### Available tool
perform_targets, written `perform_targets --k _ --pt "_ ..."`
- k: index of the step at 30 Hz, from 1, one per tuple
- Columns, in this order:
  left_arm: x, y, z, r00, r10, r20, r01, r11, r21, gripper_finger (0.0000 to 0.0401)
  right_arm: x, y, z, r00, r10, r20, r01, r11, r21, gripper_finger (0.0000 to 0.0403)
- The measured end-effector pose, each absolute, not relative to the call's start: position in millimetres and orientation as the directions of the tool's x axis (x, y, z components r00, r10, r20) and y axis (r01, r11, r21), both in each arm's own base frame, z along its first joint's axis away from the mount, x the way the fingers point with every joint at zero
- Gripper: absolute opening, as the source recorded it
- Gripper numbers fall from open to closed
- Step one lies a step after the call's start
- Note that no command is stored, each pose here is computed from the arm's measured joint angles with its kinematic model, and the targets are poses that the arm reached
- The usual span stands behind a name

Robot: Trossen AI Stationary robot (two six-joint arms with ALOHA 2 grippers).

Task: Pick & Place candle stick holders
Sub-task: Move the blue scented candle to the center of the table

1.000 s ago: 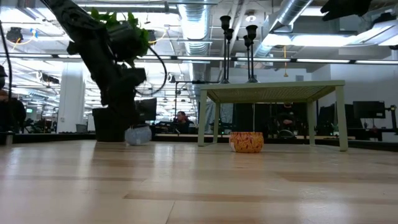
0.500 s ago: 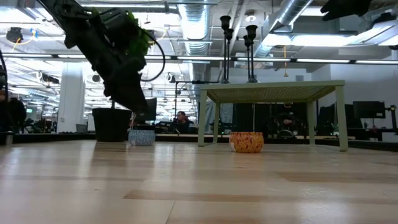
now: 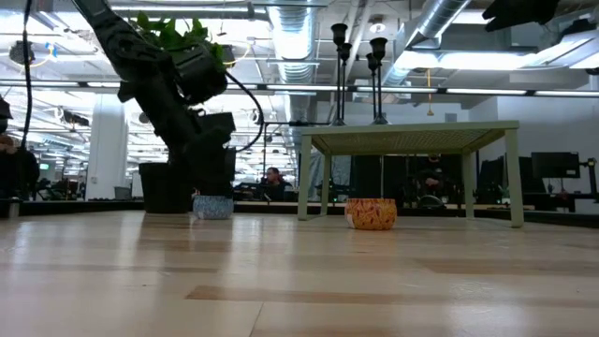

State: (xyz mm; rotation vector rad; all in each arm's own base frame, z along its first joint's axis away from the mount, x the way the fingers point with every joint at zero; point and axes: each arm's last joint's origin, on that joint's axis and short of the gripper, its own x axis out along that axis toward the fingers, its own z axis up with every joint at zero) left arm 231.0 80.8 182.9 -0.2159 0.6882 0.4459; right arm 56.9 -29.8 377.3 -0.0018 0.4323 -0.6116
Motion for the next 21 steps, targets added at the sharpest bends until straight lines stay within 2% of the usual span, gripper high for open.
perform_targets --k 9,21 --pt "234.2 81.7 173.6 0.661 0.312 -0.683 -0.474 0.879 -0.058 0.0340 56.9 -29.8 377.2 0.732 -0.557 -0.393 0.556 0.821 -0.128 0.0249" --pt "233.0 81.7 174.3 0.655 0.325 -0.682 -0.505 0.860 -0.075 0.0229 56.9 -29.9 377.1 0.730 -0.557 -0.395 0.569 0.816 -0.100 0.0249"
